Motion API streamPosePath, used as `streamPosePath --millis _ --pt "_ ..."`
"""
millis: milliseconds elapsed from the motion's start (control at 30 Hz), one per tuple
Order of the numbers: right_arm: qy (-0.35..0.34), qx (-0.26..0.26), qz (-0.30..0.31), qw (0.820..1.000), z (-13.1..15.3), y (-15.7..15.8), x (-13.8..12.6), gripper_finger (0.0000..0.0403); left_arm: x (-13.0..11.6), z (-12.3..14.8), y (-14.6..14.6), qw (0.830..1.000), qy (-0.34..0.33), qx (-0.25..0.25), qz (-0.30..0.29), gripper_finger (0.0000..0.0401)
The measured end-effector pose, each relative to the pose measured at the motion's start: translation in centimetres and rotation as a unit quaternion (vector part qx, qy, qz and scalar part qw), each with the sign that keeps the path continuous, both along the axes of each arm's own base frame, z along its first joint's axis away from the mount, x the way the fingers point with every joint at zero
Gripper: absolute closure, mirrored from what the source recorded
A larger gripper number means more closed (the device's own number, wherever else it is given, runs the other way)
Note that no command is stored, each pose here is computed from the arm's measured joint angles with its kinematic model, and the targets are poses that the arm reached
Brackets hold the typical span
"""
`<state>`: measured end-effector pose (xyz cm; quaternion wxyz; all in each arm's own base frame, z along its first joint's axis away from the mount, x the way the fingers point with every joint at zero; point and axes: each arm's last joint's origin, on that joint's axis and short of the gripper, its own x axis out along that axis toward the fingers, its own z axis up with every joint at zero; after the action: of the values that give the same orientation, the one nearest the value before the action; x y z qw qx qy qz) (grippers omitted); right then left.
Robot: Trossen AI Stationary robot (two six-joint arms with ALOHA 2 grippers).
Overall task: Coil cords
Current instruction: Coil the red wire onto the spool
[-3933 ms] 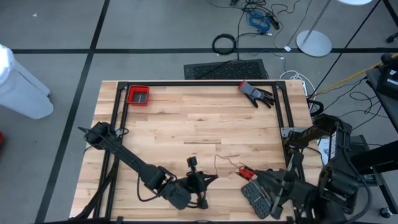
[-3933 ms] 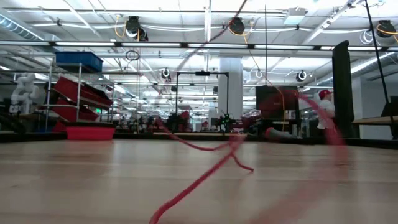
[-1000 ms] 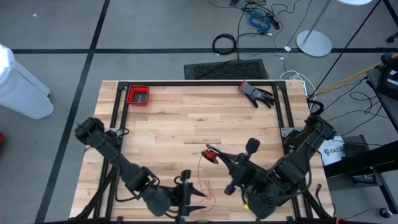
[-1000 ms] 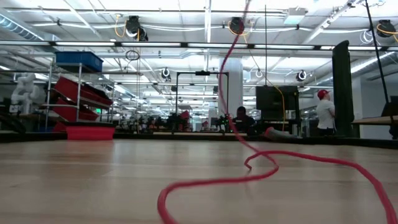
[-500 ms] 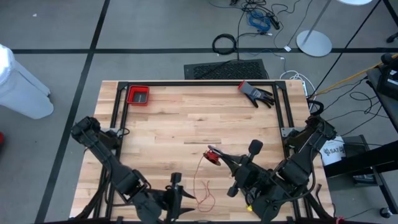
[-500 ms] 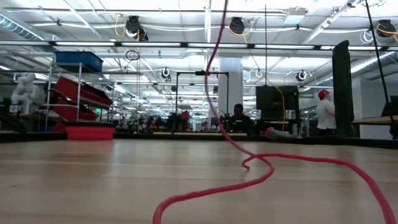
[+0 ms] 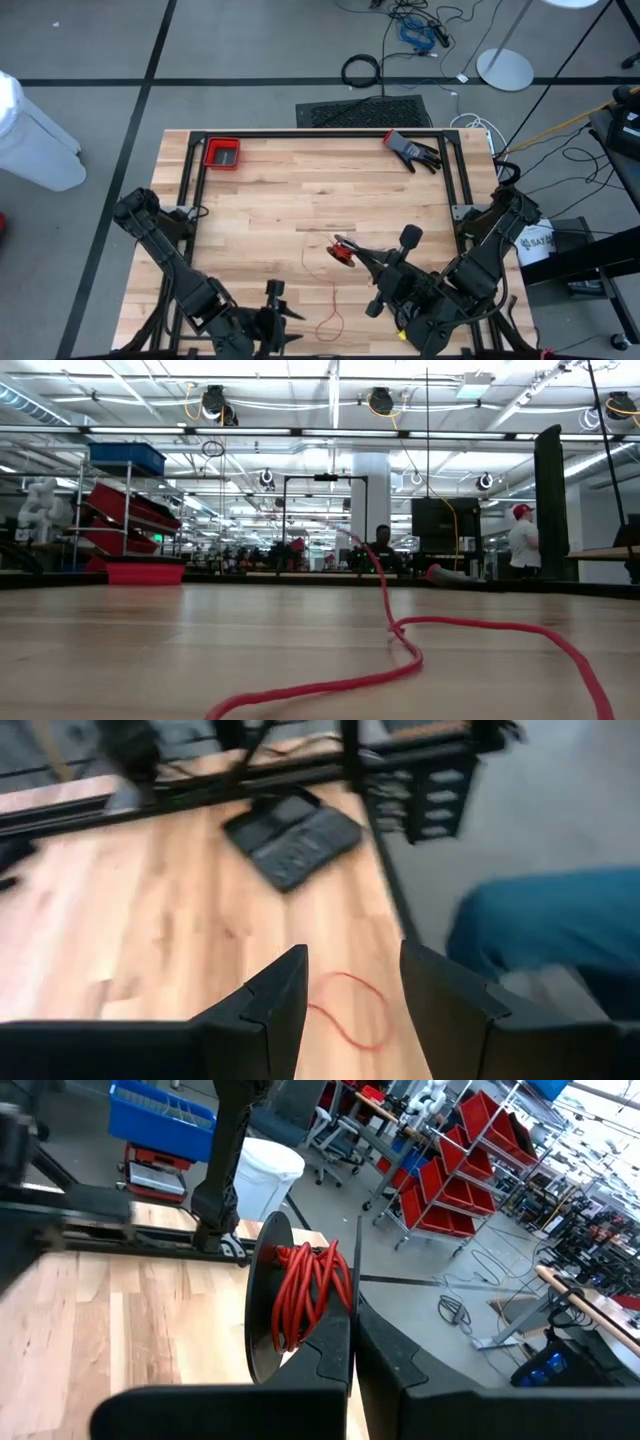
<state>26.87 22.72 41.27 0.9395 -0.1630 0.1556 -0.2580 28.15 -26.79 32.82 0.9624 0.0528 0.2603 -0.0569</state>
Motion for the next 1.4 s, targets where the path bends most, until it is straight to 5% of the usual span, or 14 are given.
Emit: streamPosePath --millis 133,300,733,967,1167,1400 --pt "0.002 0.007 0.004 1.0 0.0 0.0 0.0 0.0403 0.1 1.1 0.8 0.993 -0.064 0.022 0.094 0.0233" --pt "0.001 0.009 0.004 1.0 0.0 0.0 0.1 0.0403 0.4 1.9 1.5 0.96 -0.149 0.067 0.227 0.0233" --pt "-0.002 0.01 0.001 1.0 0.0 0.0 0.1 0.0403 5.8 -3.0 2.8 0.937 -0.132 0.141 0.291 0.0233" --pt "0.0 0.008 0.003 1.0 0.1 -0.1 0.0 0.0403 6.7 -4.5 3.1 0.921 -0.129 0.183 0.318 0.0233" --pt "0.001 0.01 0.005 1.0 0.1 -0.1 0.0 0.0403 7.3 -4.5 4.0 0.919 -0.124 0.183 0.326 0.0233" --pt "-0.001 0.013 0.004 1.0 0.1 -0.1 0.0 0.0403 8.9 -4.6 5.9 0.936 -0.101 0.142 0.305 0.0233"
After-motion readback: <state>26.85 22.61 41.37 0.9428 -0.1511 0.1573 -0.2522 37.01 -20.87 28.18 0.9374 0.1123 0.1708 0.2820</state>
